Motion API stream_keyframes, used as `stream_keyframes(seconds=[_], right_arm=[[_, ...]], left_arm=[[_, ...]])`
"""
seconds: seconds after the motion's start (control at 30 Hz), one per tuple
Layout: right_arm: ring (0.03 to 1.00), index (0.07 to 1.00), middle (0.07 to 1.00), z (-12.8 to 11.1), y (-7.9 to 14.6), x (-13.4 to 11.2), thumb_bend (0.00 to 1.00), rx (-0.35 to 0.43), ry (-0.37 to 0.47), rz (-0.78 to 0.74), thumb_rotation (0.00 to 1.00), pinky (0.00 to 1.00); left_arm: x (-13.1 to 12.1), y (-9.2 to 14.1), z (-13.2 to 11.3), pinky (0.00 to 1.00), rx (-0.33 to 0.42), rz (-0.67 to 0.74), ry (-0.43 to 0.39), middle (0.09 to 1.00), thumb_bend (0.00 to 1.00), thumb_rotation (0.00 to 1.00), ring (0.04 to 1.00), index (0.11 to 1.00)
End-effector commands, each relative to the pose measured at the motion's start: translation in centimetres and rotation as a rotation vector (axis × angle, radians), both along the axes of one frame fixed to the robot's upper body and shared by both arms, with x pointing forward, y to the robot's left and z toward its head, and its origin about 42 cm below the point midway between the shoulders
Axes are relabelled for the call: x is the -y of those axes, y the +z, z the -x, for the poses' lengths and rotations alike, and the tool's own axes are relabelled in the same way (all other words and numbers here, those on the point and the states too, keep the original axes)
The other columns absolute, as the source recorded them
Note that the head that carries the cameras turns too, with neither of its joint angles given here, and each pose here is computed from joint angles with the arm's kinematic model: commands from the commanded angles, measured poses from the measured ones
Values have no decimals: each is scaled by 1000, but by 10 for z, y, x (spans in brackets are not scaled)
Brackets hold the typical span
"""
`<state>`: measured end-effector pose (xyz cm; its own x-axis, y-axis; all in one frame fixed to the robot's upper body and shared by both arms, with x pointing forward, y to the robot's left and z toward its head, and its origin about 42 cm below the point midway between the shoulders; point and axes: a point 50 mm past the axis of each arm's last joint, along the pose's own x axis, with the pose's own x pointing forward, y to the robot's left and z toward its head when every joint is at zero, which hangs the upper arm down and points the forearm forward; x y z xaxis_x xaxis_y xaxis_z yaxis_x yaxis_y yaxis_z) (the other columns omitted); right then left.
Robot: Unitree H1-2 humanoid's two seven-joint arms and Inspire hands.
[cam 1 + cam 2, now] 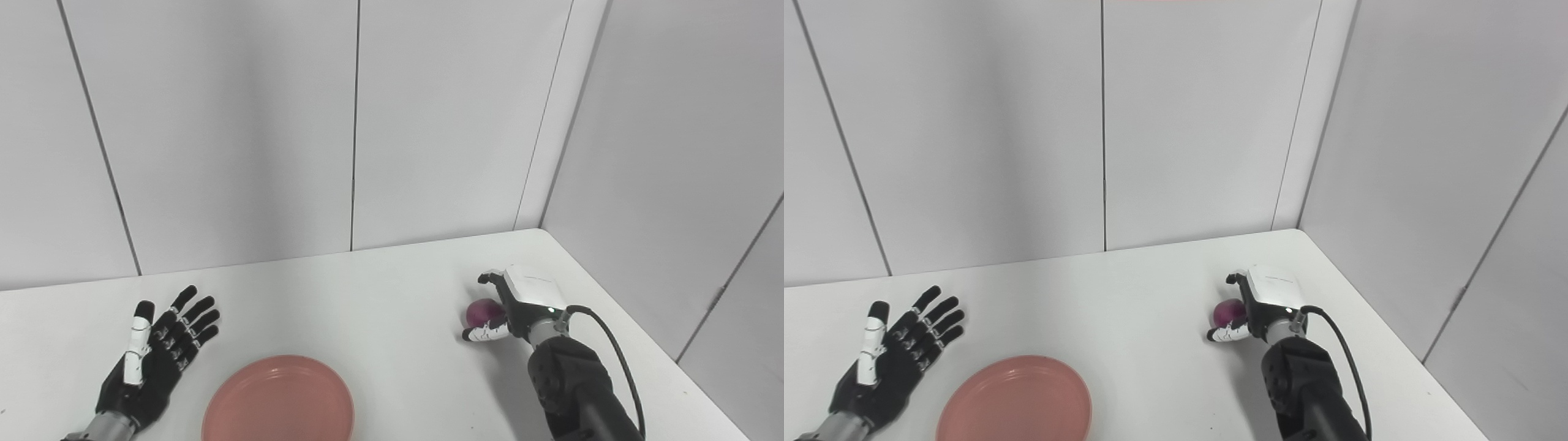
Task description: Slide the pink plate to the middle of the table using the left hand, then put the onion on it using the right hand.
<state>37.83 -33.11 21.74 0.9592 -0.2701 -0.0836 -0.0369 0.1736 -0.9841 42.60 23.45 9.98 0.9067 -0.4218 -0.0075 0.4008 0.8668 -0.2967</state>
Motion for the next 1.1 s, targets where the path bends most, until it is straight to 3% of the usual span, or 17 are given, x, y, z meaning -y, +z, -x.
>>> stream_keyframes(seconds=[0.0,0.5,1.07], right_arm=[[742,807,831,-10,26,6,1000,76,-11,27,360,532],[772,793,865,-13,25,11,998,22,-12,37,373,543],[783,790,842,-13,29,11,994,-133,-20,30,403,602]], left_arm=[[-20,-68,45,936,-290,-53,35,910,679,957,914,941],[-21,-70,45,927,-293,-57,36,912,686,953,914,937],[-23,-69,44,929,-293,-59,34,912,684,954,915,937]])
